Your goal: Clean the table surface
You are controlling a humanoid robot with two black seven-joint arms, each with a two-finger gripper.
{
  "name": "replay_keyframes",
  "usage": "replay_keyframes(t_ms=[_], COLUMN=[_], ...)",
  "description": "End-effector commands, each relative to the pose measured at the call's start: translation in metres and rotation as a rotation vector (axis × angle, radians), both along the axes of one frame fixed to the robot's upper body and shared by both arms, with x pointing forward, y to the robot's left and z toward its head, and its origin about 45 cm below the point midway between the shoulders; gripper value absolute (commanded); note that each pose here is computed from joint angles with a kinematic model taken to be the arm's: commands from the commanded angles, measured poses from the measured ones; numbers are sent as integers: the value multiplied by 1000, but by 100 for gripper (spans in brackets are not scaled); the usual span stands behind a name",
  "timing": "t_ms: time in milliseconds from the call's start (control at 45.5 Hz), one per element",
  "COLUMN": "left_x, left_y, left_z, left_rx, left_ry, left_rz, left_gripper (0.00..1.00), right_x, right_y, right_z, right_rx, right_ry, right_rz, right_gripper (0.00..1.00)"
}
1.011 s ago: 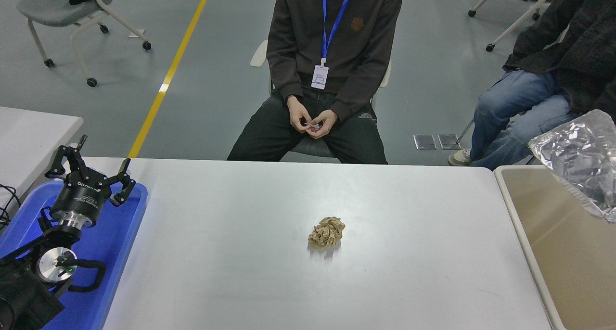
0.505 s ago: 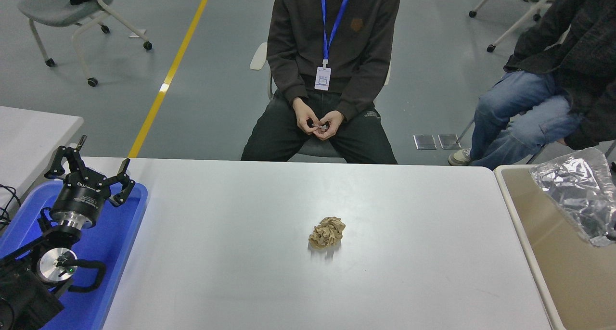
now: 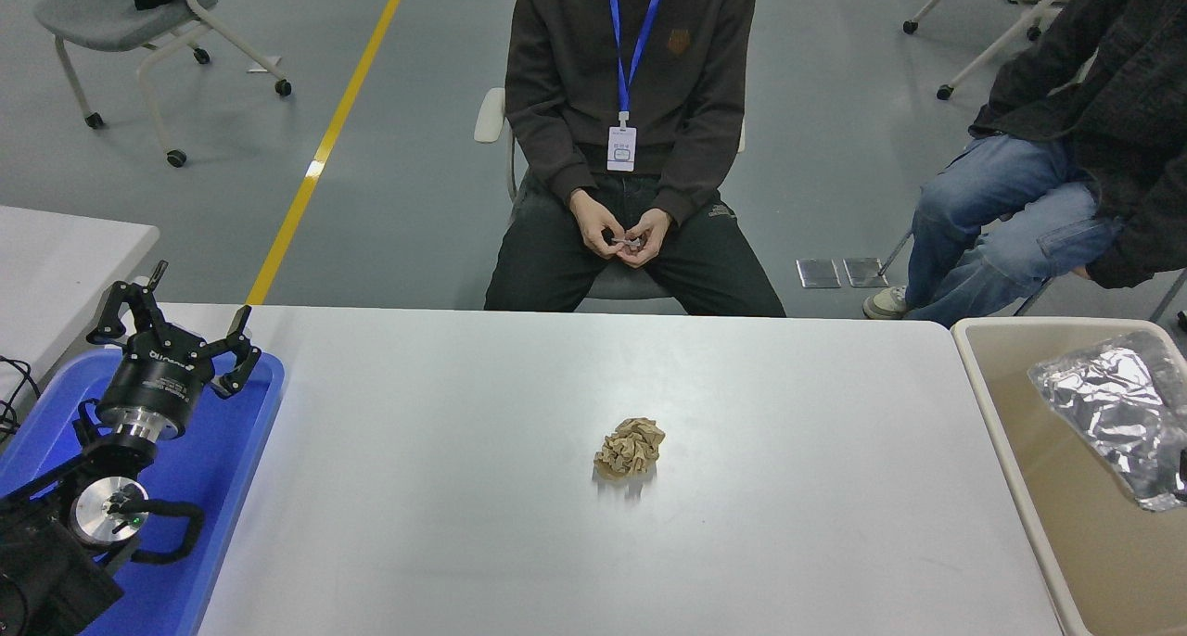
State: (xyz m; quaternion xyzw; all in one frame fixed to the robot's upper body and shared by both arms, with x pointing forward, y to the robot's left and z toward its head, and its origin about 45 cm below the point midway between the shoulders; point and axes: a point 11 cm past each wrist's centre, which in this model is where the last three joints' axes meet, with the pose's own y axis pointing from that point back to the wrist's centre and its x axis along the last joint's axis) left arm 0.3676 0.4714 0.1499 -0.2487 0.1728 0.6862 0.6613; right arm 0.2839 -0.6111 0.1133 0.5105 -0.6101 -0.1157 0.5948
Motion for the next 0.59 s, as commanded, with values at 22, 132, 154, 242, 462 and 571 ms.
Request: replay_keyframes(t_ms=[22, 132, 154, 242, 462, 571], left_x=[0, 0, 0, 0, 0, 0], left_y=[0, 0, 0, 0, 0, 0], left_z=[0, 0, 0, 0, 0, 0], left_rx=[-1, -1, -1, 0, -1, -1], left_ry=[-1, -1, -1, 0, -1, -2], left_rz=[0, 0, 0, 1, 0, 1], left_gripper=[100, 100, 100, 100, 100, 100], right_x=[-1, -1, -1, -4, -8, -8], right_y=[-2, 6, 6, 7, 8, 8], right_z=[-6, -14, -15, -18, -23, -23], right_rx=[-93, -77, -76, -75, -85, -85], right_ry=[22, 23, 24, 31, 31, 33], right_rz=[13, 11, 9, 9, 3, 3], right_gripper=[0, 0, 0, 0, 0, 0])
